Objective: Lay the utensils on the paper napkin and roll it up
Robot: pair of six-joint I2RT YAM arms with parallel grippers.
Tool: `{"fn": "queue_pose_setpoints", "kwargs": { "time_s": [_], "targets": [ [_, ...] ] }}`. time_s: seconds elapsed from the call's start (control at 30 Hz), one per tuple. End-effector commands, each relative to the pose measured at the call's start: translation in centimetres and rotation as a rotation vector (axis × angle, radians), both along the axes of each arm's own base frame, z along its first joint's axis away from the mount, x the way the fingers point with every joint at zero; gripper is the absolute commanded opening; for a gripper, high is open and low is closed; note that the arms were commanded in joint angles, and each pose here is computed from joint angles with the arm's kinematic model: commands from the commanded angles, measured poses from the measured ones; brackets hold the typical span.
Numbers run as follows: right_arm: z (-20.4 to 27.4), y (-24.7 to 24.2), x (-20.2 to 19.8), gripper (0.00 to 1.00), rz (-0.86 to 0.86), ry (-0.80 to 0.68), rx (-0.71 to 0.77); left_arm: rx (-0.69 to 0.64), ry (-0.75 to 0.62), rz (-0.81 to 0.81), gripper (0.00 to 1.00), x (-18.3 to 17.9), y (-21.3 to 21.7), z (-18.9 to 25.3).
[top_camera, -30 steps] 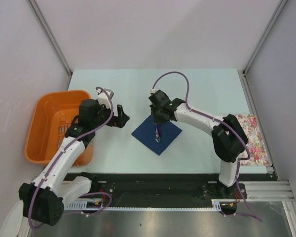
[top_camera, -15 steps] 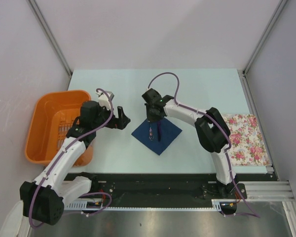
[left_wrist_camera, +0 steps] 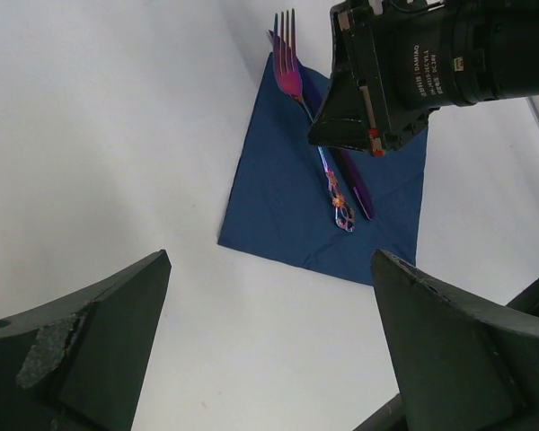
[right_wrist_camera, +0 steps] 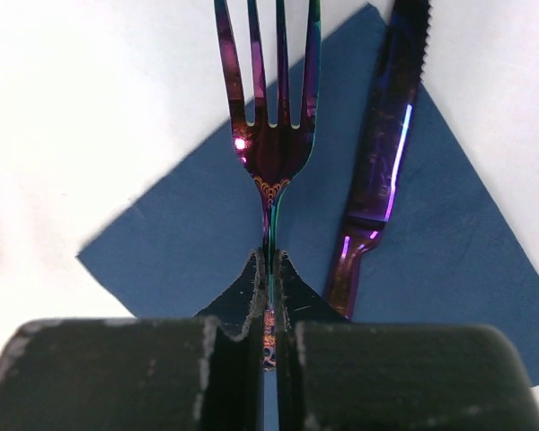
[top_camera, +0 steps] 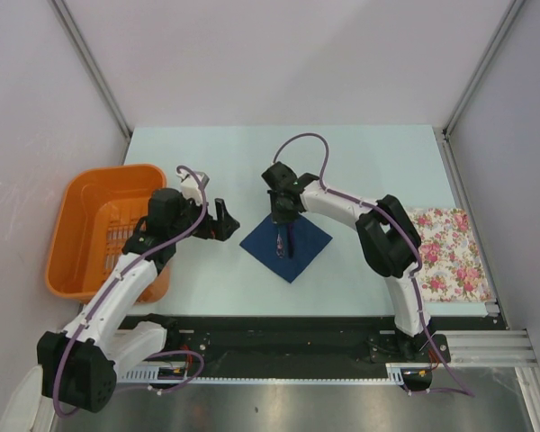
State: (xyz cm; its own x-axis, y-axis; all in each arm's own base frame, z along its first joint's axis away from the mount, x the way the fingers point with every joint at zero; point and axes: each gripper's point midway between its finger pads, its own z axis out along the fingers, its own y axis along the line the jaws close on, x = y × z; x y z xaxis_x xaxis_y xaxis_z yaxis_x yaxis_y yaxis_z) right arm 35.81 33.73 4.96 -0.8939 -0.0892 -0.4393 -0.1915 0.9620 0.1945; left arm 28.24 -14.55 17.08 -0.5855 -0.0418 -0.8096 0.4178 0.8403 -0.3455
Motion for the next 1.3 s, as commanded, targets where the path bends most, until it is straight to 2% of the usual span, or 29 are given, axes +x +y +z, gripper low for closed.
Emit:
{"fn": "queue_pose_setpoints", "kwargs": {
  "time_s": [0.0, 0.23, 0.5, 0.67, 1.07, 1.27],
  "targets": [
    [1.2, -1.2, 0.6, 0.0, -0.019, -0.032, -0.011, -0.037, -0.034, -0.018, 1.0, -0.3, -0.4, 1.2],
    [1.2, -1.9, 1.2, 0.0, -0.022, -0.047, -0.025, -0.038, -0.028, -0.028, 1.0, -0.5, -0.5, 1.0],
    [0.5, -2.3, 1.1, 0.07, -0.032, -0.029, -0.031, -0.034, -0.024, -0.033, 1.0, -0.5, -0.5, 0.9],
    [-0.2, -2.7, 1.5, 0.07, -0.046, -0.022, -0.045, -0.031, -0.026, -0.031, 1.0, -0.6, -0.4, 0.9],
    [-1.2, -2.3, 1.7, 0.19, -0.038, 0.002, -0.032, -0.02, -0.023, -0.031, 1.0, -0.6, -0.3, 0.5],
    [-1.1, -1.6, 1.4, 0.18, -0.009, 0.003, -0.019, -0.016, -0.019, -0.037, 0.99, -0.5, -0.4, 0.3]
  ]
}}
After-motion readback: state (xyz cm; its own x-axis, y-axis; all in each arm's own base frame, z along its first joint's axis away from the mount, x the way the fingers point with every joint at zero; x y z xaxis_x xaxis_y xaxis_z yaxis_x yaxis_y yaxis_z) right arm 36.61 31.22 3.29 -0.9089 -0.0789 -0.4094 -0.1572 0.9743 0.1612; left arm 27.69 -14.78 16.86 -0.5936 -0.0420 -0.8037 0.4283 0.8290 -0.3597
